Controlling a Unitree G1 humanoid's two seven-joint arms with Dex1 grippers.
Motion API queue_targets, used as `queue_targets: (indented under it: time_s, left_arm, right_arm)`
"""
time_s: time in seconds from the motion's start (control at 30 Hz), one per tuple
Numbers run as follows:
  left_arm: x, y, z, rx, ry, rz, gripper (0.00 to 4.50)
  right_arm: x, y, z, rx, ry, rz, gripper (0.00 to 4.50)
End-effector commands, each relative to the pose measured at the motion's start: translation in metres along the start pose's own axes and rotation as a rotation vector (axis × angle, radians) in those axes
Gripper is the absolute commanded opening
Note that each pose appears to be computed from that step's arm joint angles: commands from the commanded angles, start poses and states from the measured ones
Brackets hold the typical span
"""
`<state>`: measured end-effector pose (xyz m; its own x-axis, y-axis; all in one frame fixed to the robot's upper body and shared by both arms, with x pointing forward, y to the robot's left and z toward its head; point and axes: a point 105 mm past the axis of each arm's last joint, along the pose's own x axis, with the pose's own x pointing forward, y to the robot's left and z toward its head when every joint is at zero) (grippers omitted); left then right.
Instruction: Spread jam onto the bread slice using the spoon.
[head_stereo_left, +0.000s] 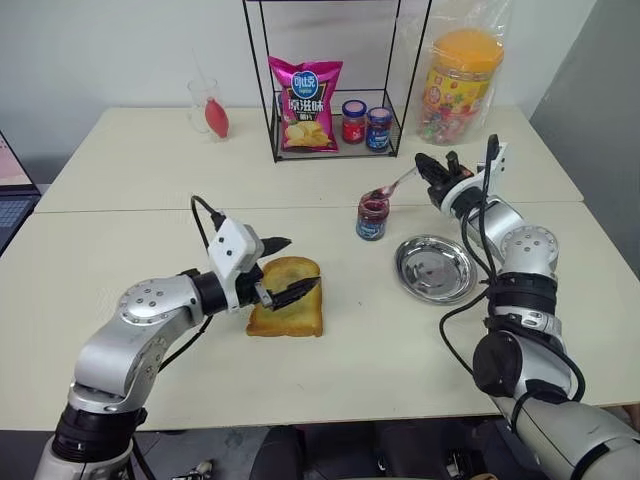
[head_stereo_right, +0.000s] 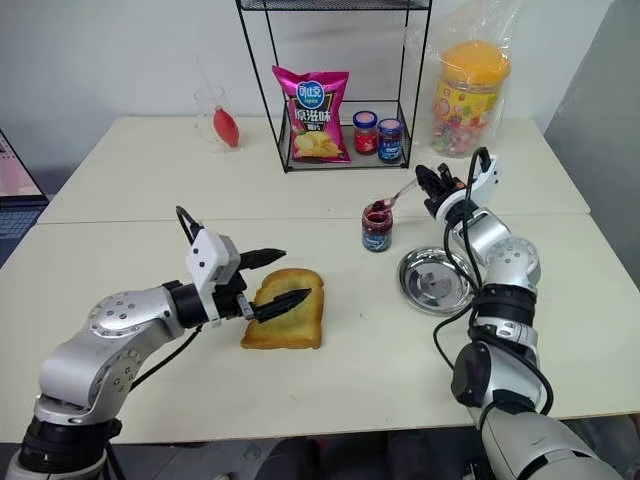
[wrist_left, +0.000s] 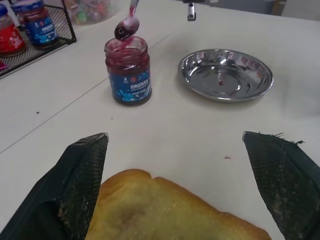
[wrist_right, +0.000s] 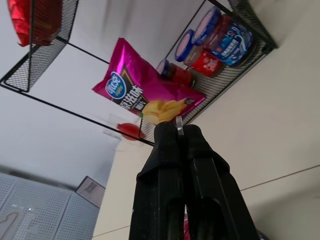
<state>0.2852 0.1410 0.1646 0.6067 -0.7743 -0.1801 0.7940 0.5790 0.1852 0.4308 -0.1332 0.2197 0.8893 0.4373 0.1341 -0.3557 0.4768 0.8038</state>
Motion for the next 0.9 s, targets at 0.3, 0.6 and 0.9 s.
queue_targets:
  time_s: [0.3,0.6,0.9]
  left_arm:
    - [-0.061,-0.018,-0.021,-0.050,0.122,-0.020,4.50]
    - [-0.088,-0.021,-0.034,-0.135,0.133,0.094,4.50]
    - [-0.102,-0.013,-0.046,-0.174,0.160,0.153,4.50]
  right_arm:
    - [-0.019,0.085,-0.061,-0.169,0.216,0.295,0.03]
    - [-0.016,0.100,-0.148,-0.267,0.391,0.399,0.03]
    - [-0.010,0.109,-0.188,-0.408,0.432,0.485,0.03]
